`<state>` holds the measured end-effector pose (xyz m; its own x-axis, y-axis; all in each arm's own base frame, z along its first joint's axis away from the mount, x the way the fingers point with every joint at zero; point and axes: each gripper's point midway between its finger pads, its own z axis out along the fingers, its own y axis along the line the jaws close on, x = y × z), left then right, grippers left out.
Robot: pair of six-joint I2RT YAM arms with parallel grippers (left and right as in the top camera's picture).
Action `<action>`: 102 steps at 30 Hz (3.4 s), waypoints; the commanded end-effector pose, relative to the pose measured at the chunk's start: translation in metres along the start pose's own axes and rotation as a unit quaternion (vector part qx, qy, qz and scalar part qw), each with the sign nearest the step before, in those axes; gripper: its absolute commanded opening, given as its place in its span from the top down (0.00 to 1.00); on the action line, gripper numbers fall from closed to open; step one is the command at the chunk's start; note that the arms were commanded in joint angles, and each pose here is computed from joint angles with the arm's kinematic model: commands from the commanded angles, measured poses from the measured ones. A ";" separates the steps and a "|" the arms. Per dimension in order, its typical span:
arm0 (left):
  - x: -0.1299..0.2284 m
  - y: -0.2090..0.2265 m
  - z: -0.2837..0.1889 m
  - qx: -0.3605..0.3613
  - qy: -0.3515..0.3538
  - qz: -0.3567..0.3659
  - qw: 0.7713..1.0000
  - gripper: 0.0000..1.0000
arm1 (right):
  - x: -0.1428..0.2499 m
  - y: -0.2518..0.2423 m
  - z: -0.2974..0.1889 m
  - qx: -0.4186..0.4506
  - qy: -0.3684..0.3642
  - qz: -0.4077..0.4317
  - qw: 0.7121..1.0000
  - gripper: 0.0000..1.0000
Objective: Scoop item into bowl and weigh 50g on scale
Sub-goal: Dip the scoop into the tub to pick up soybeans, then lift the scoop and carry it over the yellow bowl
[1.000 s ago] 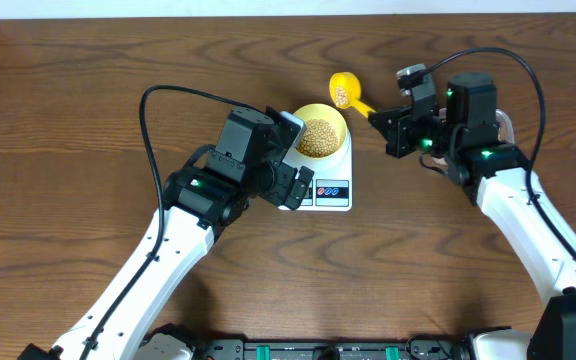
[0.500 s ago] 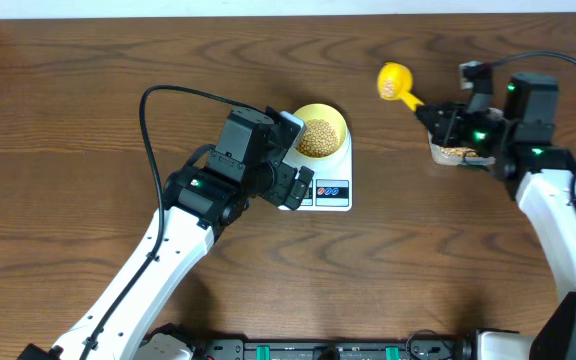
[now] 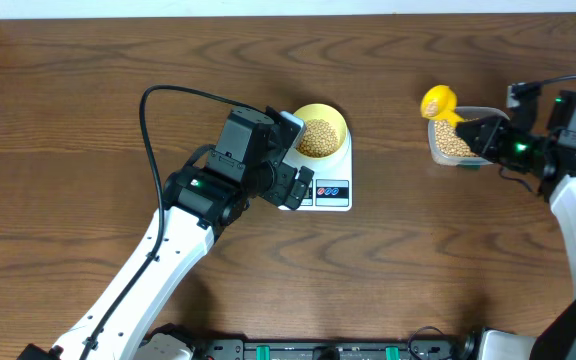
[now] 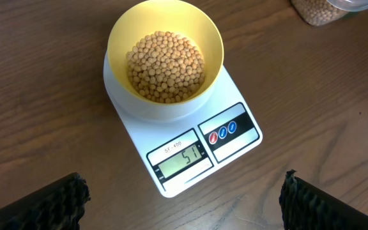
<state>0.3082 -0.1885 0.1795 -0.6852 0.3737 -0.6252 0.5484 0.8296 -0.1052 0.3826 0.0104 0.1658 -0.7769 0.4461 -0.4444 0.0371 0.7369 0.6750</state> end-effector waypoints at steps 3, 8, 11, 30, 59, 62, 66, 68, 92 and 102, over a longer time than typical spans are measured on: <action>-0.002 0.004 -0.001 -0.008 -0.002 0.004 1.000 0.02 | -0.017 0.005 -0.035 0.001 -0.047 -0.001 0.999 0.99; -0.002 0.004 -0.001 -0.008 -0.002 0.004 1.000 0.02 | -0.018 -0.002 -0.052 0.015 -0.060 0.014 0.998 0.99; -0.002 0.004 -0.001 -0.008 -0.002 0.004 1.000 0.02 | -0.016 -0.018 -0.056 0.051 -0.060 0.010 0.997 0.99; -0.002 0.004 -0.001 -0.008 -0.002 0.004 1.000 0.02 | -0.002 -0.050 -0.051 0.195 -0.011 -0.162 0.967 0.99; -0.002 0.004 -0.001 -0.008 -0.002 0.004 1.000 0.02 | 0.010 -0.044 -0.033 0.310 0.057 -0.351 0.882 0.99; -0.002 0.004 -0.001 -0.008 -0.002 0.004 1.000 0.02 | 0.016 -0.029 -0.019 0.244 0.046 -0.312 0.917 0.99; -0.002 0.004 -0.001 -0.008 -0.002 0.004 1.000 0.02 | 0.019 0.018 0.000 0.104 0.021 -0.283 0.953 0.99; -0.002 0.004 -0.001 -0.008 -0.002 0.004 1.000 0.02 | 0.014 0.038 0.003 0.054 0.003 -0.273 0.960 0.99; -0.002 0.004 -0.001 -0.008 -0.002 0.004 1.000 0.02 | 0.057 0.160 0.084 -0.161 -0.002 -0.406 0.900 0.99; -0.002 0.004 -0.001 -0.008 -0.002 0.004 1.000 0.02 | 0.071 0.157 0.105 -0.102 0.000 -0.454 0.885 0.99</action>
<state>0.3082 -0.1885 0.1794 -0.6854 0.3738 -0.6249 0.5484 0.8296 -0.1052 0.3913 0.2126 0.1833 -0.4642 -0.2260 -0.8564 -0.7335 0.6401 0.2287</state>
